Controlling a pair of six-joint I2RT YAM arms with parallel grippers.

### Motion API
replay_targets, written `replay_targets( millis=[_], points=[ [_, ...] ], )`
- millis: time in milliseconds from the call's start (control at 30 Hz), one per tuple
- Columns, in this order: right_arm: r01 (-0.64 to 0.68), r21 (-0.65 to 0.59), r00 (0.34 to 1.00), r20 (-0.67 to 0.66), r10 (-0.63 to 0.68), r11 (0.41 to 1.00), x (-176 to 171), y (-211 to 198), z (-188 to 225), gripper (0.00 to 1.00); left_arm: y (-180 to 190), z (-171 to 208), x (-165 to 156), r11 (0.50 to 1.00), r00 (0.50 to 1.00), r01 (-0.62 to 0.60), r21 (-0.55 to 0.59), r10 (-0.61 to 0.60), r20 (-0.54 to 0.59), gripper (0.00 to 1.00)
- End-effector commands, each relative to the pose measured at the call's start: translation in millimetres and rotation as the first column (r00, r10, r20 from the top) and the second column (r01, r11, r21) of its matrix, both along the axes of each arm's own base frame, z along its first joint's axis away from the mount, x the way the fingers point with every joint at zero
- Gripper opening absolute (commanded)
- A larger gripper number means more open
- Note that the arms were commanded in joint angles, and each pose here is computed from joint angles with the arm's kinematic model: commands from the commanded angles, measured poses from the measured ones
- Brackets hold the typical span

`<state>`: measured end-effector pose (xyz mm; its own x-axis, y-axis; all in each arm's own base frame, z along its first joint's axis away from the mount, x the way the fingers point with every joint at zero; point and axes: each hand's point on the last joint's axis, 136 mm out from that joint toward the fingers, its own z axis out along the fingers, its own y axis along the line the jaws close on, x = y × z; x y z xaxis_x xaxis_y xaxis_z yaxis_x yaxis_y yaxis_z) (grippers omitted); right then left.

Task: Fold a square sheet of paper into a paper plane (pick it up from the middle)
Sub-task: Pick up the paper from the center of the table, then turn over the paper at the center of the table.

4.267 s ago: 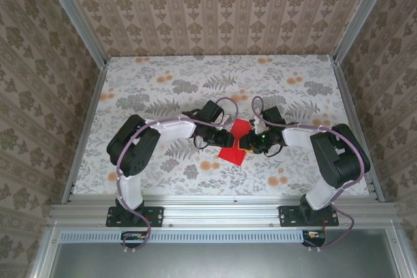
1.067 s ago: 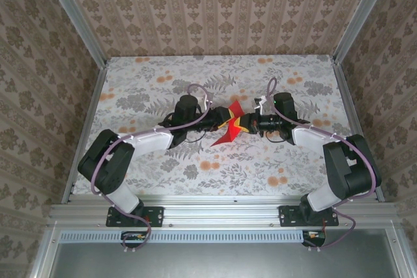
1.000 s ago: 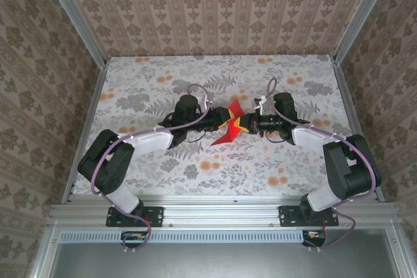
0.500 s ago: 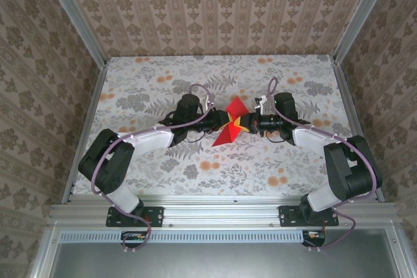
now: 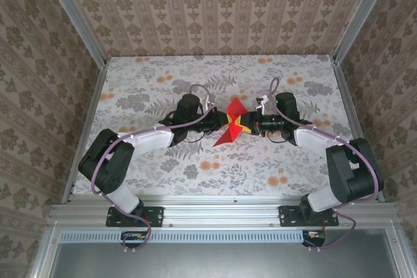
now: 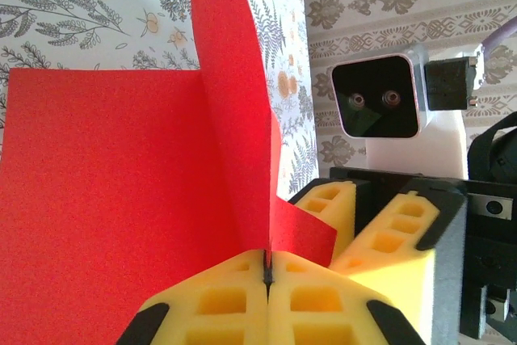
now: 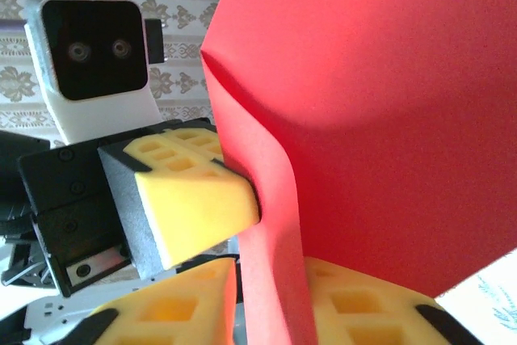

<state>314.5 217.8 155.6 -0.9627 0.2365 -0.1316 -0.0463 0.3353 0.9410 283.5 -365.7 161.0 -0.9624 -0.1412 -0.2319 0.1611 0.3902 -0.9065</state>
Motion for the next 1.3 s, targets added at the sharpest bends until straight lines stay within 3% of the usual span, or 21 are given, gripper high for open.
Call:
replay_targets(
  millis=[0,200,433,833,1267],
  points=[
    [0.012,-0.02,1.0,0.022,-0.012,1.0,-4.3,-8.7,6.3,0.33,-4.1,20.4,10.9,0.998,1.0,-0.017,-0.061,0.018,0.022,0.02],
    [0.058,-0.05,0.998,0.023,-0.057,0.997,-13.1,-20.1,7.3,0.47,-3.6,30.0,18.2,0.995,0.998,-0.046,-0.085,0.049,0.031,0.02],
    [0.133,0.011,0.99,-0.048,-0.132,0.991,-20.3,-21.7,1.6,0.62,-4.7,39.1,24.7,0.991,0.996,-0.075,-0.109,0.08,0.042,0.01],
    [0.169,0.102,0.985,-0.057,-0.164,0.98,-9.7,-7.2,18.7,0.63,-11.4,33.0,23.9,0.991,0.997,-0.073,-0.116,0.077,0.032,0.02],
    [0.185,0.139,0.981,-0.089,-0.173,0.973,-23.7,-10.7,23.4,0.62,-11.8,27.5,23.5,0.991,0.997,-0.066,-0.114,0.069,0.025,0.02]
  ],
)
